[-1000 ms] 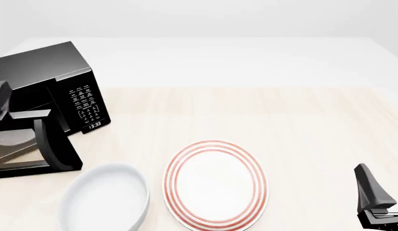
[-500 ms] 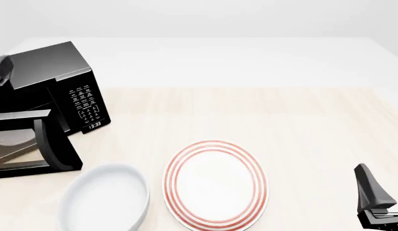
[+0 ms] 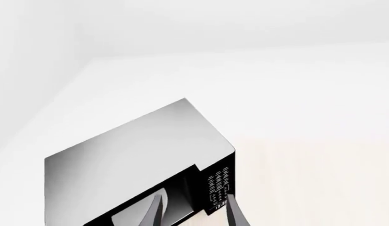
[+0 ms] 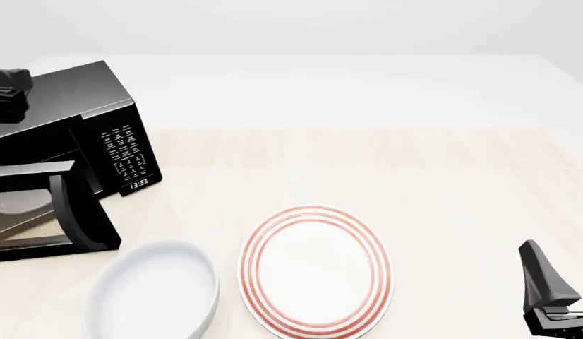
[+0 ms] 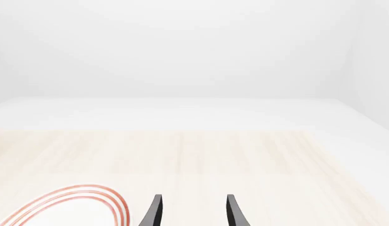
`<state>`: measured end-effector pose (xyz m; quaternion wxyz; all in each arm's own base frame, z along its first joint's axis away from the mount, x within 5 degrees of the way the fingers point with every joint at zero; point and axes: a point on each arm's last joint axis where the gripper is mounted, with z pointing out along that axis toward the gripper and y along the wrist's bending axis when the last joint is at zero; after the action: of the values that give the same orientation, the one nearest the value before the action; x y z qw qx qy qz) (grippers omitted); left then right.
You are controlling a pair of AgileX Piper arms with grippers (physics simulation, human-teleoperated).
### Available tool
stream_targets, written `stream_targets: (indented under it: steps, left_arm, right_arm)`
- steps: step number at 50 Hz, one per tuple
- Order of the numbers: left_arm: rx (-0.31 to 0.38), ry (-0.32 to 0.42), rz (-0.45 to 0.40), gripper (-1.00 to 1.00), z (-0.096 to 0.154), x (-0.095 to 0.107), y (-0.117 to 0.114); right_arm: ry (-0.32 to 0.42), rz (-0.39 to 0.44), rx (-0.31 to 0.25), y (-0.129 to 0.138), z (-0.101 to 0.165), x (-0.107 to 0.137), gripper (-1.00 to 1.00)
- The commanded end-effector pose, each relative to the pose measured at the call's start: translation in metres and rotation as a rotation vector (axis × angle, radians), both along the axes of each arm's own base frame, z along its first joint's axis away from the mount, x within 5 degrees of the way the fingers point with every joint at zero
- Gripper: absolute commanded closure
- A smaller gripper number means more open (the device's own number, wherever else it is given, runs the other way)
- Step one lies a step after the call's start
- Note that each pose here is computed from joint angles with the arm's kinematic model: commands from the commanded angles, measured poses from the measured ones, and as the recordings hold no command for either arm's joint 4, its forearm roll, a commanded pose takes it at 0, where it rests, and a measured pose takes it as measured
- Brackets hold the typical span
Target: Open the microwave.
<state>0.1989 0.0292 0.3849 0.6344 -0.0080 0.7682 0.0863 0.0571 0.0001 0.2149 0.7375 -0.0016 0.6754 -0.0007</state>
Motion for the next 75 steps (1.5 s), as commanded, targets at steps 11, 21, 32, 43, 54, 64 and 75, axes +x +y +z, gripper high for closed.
stream_targets:
  steps: [11,21,32,43,54,64,75]
  left_arm:
    - [-0.064,0.109,0.024,-1.0,0.009,0.014,0.005]
    - [-0.05,0.164,0.027,-1.0,0.012,0.02,0.007]
    - [-0.055,0.242,0.001,-1.0,0.011,0.034,0.004]
    - [-0.083,0.316,-0.032,-1.0,0.002,0.057,-0.004]
    - [-0.099,0.348,-0.018,-1.0,-0.004,0.059,-0.002]
    - [-0.112,0.362,0.014,-1.0,-0.007,0.055,0.006]
    - [-0.129,0.381,0.043,-1.0,-0.014,0.055,0.012]
  right_arm:
    - [0.0,0.0,0.0,0.0,0.0,0.0,-1.0]
    - [0.0,0.0,0.0,0.0,0.0,0.0,-1.0]
    - [0.0,0.0,0.0,0.0,0.0,0.0,-1.0]
    - [0.0,0.002,0.0,0.0,0.0,0.0,-1.0]
    - [0.0,0.002,0.0,0.0,0.0,0.0,-1.0]
    - [0.0,0.002,0.0,0.0,0.0,0.0,-1.0]
    - [0.0,0.002,0.0,0.0,0.0,0.0,-1.0]
